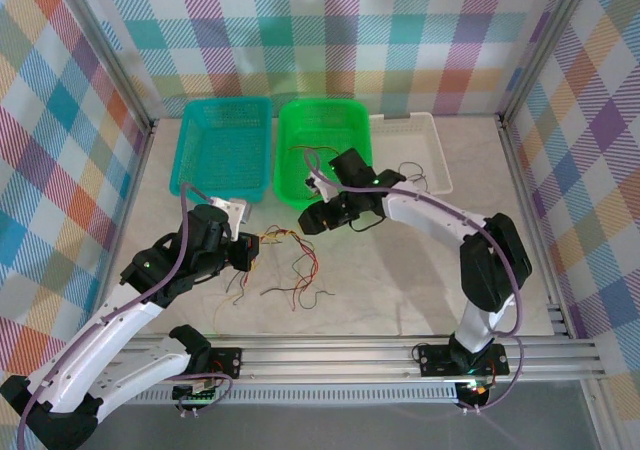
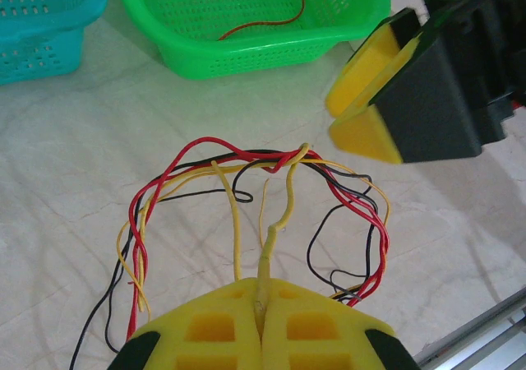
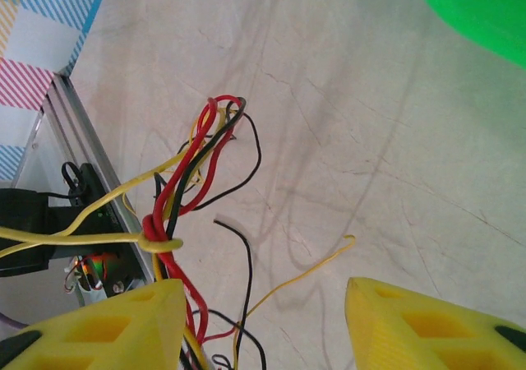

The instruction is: Untangle the cables

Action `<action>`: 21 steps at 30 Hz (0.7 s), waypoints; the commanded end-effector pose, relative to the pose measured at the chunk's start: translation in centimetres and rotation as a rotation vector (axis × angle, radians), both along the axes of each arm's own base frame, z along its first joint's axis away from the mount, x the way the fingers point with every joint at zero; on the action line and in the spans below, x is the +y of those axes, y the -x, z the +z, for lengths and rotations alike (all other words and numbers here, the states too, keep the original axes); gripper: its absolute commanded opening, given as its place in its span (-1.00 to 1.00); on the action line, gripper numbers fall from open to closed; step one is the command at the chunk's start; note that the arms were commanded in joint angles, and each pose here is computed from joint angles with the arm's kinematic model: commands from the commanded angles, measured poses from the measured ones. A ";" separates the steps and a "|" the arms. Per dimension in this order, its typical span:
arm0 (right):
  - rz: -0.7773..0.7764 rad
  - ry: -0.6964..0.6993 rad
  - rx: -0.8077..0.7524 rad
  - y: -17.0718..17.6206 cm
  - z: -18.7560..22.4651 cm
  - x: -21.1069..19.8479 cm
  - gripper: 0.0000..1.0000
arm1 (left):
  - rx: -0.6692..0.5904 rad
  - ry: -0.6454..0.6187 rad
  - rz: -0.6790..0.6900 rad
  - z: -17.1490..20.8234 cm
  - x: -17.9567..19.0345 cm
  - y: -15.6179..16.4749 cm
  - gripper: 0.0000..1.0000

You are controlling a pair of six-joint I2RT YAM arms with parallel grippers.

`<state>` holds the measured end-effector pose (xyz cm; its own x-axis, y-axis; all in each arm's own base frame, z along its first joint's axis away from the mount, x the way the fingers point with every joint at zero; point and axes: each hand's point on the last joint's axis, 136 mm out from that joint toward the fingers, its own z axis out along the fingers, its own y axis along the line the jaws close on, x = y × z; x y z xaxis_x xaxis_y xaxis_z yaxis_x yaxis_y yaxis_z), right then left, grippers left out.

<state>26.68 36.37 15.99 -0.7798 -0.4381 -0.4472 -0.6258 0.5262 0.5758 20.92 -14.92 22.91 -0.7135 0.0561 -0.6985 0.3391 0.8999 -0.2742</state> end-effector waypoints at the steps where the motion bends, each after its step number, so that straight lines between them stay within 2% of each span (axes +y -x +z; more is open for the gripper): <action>1: 0.074 -0.051 -0.049 0.8 0.6 2.1 0.06 | -0.017 0.000 -0.011 0.1 0.0 -0.2 -1.00; 5: 0.086 -0.062 -0.036 1.3 0.1 2.7 -0.01 | -0.015 -0.002 -0.010 0.0 0.0 -0.2 -1.00; 8: 0.089 -0.058 -0.024 1.5 -0.4 2.7 -0.15 | -0.014 -0.003 -0.010 0.0 -0.1 -0.3 -1.00; 16: 0.110 -0.108 0.014 3.2 -0.2 2.3 -0.15 | -0.011 -0.004 -0.011 -0.1 -0.1 -0.3 -1.00; 19: 0.116 -0.119 0.035 3.6 -0.4 2.3 -0.31 | -0.008 -0.006 -0.012 -0.2 -0.1 -0.3 -1.00; 21: 0.104 -0.106 0.034 3.5 -0.8 2.1 -0.57 | -0.009 -0.006 -0.013 -0.2 -0.1 -0.3 -1.00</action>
